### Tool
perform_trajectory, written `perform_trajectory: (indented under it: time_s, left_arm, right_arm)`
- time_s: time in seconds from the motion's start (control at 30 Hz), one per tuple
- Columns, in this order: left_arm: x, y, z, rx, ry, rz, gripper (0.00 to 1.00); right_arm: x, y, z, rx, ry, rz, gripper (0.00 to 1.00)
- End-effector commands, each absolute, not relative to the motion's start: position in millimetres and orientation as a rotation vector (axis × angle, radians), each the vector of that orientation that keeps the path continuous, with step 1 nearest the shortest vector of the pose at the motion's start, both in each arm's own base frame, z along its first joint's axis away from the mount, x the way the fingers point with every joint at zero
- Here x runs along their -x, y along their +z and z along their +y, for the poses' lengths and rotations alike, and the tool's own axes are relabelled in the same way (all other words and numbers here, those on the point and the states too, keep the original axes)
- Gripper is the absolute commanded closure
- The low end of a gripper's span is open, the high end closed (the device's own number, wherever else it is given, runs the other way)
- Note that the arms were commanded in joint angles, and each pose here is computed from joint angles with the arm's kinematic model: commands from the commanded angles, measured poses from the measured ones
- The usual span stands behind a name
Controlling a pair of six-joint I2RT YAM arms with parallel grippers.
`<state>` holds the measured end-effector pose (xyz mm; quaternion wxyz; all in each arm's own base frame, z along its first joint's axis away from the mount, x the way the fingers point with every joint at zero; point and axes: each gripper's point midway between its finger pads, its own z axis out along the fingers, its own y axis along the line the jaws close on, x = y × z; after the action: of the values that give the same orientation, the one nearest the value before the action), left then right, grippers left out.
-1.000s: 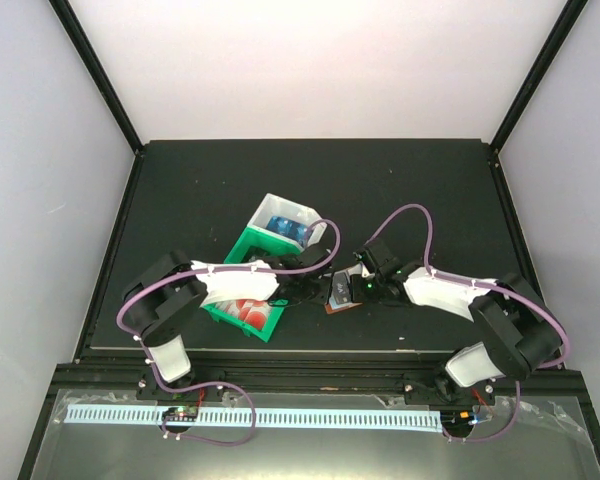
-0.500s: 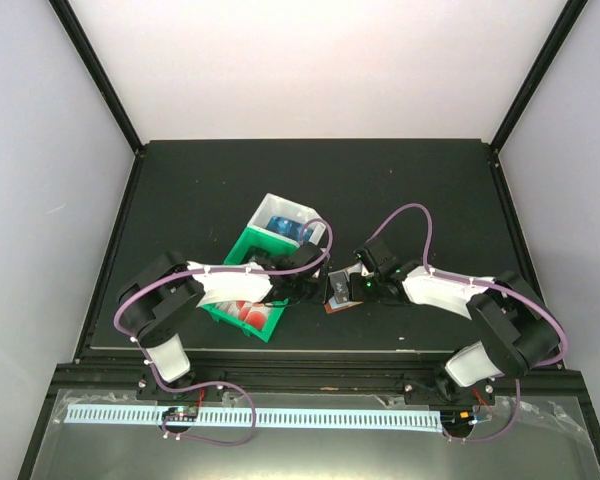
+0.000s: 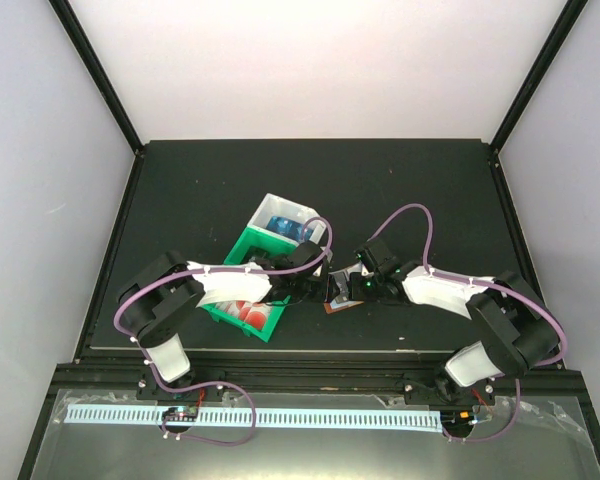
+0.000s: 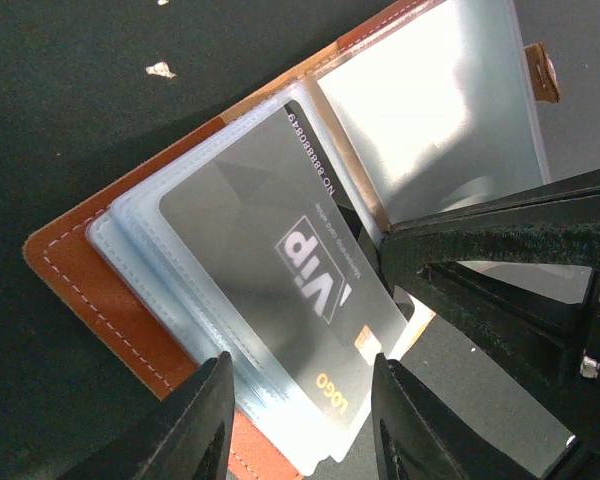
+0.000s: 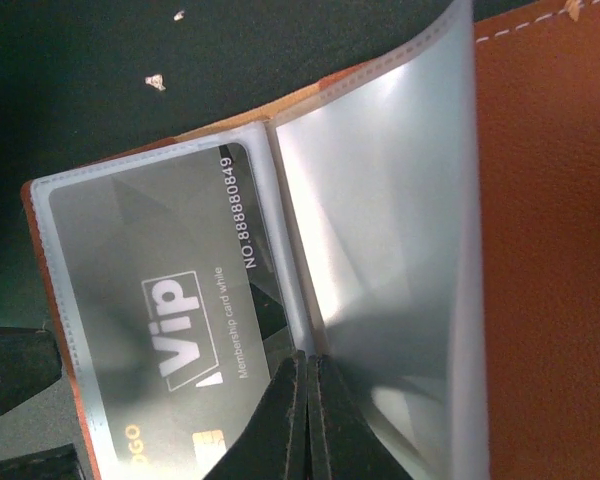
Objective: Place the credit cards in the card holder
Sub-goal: Turn over the card slot in the card holder.
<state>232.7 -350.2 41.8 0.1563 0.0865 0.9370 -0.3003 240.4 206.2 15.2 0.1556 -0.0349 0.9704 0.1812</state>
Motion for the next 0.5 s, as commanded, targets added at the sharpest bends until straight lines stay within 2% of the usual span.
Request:
perform_trajectory:
  time_s: [0.0, 0.47]
  left_arm:
    - [-238.8, 45.6, -352.0, -0.229, -0.859, 2.678, 0.60]
    - [-239.3, 45.7, -362.7, -0.271, -0.902, 2.674, 0.61]
  right_arm:
    - [-224.6, -8.3, 196.3, 0.094, 0.459, 2.863, 0.98]
    - [-224.1, -7.8, 197.0, 0.092, 0.468, 2.860, 0.99]
